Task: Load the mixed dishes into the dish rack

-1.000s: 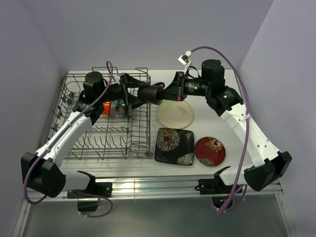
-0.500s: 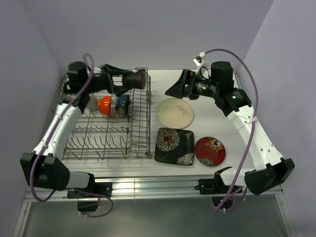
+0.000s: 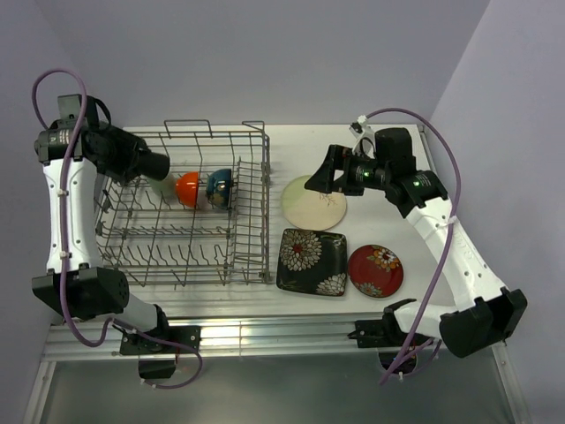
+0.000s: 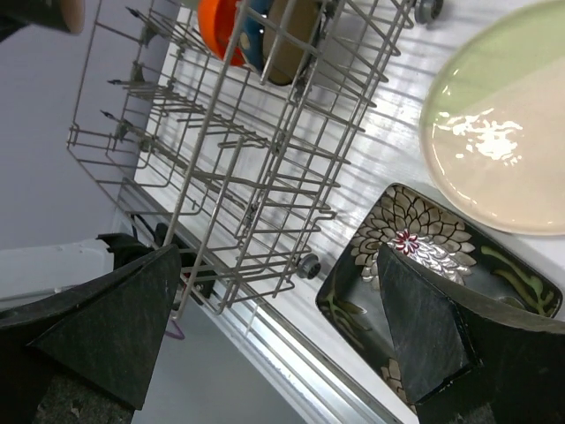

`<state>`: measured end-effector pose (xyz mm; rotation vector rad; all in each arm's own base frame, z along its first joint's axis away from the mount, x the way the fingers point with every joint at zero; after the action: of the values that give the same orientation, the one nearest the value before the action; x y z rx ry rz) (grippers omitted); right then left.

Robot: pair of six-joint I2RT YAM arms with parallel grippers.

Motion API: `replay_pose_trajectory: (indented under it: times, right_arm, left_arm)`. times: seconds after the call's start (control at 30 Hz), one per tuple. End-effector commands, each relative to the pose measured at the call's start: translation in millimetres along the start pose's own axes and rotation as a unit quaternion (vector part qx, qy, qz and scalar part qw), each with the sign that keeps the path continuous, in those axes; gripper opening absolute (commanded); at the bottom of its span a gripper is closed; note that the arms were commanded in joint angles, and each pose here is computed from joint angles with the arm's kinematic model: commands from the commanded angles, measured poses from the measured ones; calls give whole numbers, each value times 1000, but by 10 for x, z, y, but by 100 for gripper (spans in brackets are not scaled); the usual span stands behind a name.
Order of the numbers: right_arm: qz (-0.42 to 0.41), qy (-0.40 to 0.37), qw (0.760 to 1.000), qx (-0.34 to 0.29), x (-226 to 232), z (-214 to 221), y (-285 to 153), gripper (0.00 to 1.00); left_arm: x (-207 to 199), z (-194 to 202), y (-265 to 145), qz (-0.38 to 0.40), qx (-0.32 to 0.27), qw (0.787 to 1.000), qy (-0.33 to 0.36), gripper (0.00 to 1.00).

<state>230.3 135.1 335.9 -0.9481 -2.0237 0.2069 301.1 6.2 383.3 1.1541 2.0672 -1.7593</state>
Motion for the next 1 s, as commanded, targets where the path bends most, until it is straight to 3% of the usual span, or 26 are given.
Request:
replay_pose_trajectory:
  times: [0.0,0.2,0.53,0.97]
  right_arm:
    - [-22,-19,1000,4,43,-19,45,100]
    - [-19,-25,999,14,42,9,98,100]
    - [-5,-27,999,20,-3,62,85,100]
    - [4,-28,999,21,-27,56,94,100]
  left_arm:
    - [293,-40,44,-107,-79,989,63,0]
    - [443,34,328,-165,-142,971,98,0]
    - [332,-39,690,-203,-185,953,130,0]
    - [182,-48,1143,-221,-169,948,153,0]
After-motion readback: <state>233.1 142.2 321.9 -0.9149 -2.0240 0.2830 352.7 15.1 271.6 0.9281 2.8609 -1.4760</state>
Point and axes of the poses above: each gripper's point midway between its finger pads, its own y axis out along the fingers, its own x axis along the line the jaws close on, z = x × y, the point moved 9 cm from there along -y, back along the fingers, and after that the axes turned 2 degrees about y, right-handed, at the moved point
